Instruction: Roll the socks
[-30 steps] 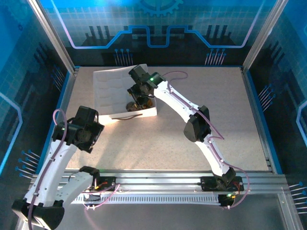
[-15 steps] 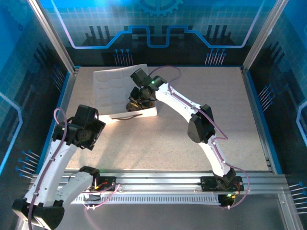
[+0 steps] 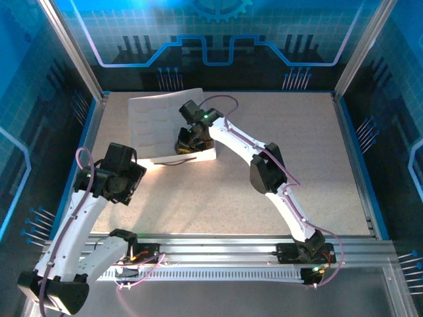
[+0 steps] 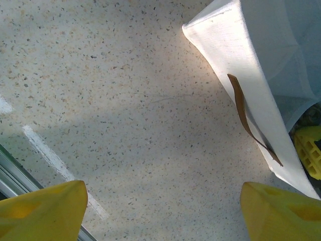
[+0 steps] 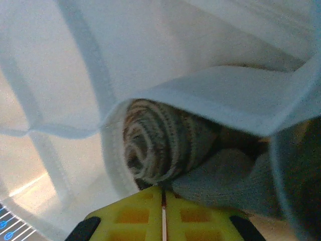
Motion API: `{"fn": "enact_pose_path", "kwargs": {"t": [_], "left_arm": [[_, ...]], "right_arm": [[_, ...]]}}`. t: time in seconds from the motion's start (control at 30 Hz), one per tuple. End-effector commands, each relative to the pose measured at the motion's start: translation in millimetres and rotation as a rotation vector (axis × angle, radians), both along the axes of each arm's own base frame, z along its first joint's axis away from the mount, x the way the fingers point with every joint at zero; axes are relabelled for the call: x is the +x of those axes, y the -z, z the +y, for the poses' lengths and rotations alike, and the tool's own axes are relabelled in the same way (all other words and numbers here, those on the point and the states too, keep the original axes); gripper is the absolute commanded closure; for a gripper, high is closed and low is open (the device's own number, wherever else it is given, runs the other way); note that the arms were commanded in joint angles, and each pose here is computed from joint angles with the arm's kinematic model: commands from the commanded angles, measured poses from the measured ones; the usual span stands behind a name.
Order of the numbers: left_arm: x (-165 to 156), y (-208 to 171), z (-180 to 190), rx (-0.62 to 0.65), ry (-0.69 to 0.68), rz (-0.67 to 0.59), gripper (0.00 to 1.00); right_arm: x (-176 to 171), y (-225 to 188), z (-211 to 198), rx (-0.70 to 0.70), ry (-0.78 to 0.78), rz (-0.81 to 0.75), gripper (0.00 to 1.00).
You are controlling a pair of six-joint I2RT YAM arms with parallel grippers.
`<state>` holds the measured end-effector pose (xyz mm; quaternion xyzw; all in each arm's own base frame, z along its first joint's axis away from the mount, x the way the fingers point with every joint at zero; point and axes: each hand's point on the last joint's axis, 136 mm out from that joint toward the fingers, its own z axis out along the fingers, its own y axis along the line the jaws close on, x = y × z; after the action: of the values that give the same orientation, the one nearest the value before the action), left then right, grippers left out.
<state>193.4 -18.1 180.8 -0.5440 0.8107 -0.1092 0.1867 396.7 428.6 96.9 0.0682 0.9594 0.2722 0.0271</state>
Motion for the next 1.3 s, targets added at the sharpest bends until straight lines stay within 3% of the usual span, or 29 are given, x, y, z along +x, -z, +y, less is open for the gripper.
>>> {"fn": "enact_pose_path", "kwargs": {"t": [0.0, 0.2, 0.37, 0.5, 0.67, 0.77, 0.8, 0.83, 0.97, 1.07, 1.13, 1.2, 1.27], "left_arm": [[0, 2, 2, 0.000, -0.005, 0.003, 0.20], [6, 1, 1, 0.000, -0.003, -0.007, 0.20], [16, -10, 1, 0.022, 0.031, -0.049, 0.20], [20, -16, 2, 0.034, 0.035, -0.079, 0.19], [27, -25, 2, 0.042, 0.055, -0.117, 0.16], [33, -38, 1, 0.059, 0.090, -0.170, 0.09], [35, -43, 2, 0.067, 0.102, -0.196, 0.04], [37, -48, 1, 0.074, 0.114, -0.228, 0.01], [39, -64, 2, 0.111, 0.176, -0.337, 0.01], [27, -67, 20, 0.202, 0.147, -0.307, 0.01], [11, -63, 48, 0.327, 0.056, -0.222, 0.01], [-12, -56, 80, 0.471, -0.067, -0.115, 0.01], [-6, -49, 92, 0.625, 0.024, -0.109, 0.01]], "right_arm": [[-4, 24, -32, -0.091, -0.023, 0.062, 0.90], [4, 15, -25, -0.025, -0.048, 0.027, 0.86], [14, -42, -10, 0.060, -0.103, -0.117, 0.82], [13, -84, -21, 0.062, -0.089, -0.194, 0.80], [8, -144, -49, 0.046, -0.103, -0.414, 0.67], [1, -178, -79, 0.025, -0.127, -0.618, 0.43], [-4, -187, -91, 0.030, -0.140, -0.682, 0.17], [-10, -191, -103, 0.035, -0.156, -0.729, 0.00], [-46, -197, -161, -0.025, -0.216, -0.866, 0.00], [-60, -180, -225, -0.260, -0.152, -0.855, 0.00], [-60, -161, -287, -0.497, -0.004, -0.829, 0.00], [-61, -141, -327, -0.541, 0.060, -0.832, 0.00], [-59, -122, -362, -0.595, 0.095, -0.899, 0.00]]}}
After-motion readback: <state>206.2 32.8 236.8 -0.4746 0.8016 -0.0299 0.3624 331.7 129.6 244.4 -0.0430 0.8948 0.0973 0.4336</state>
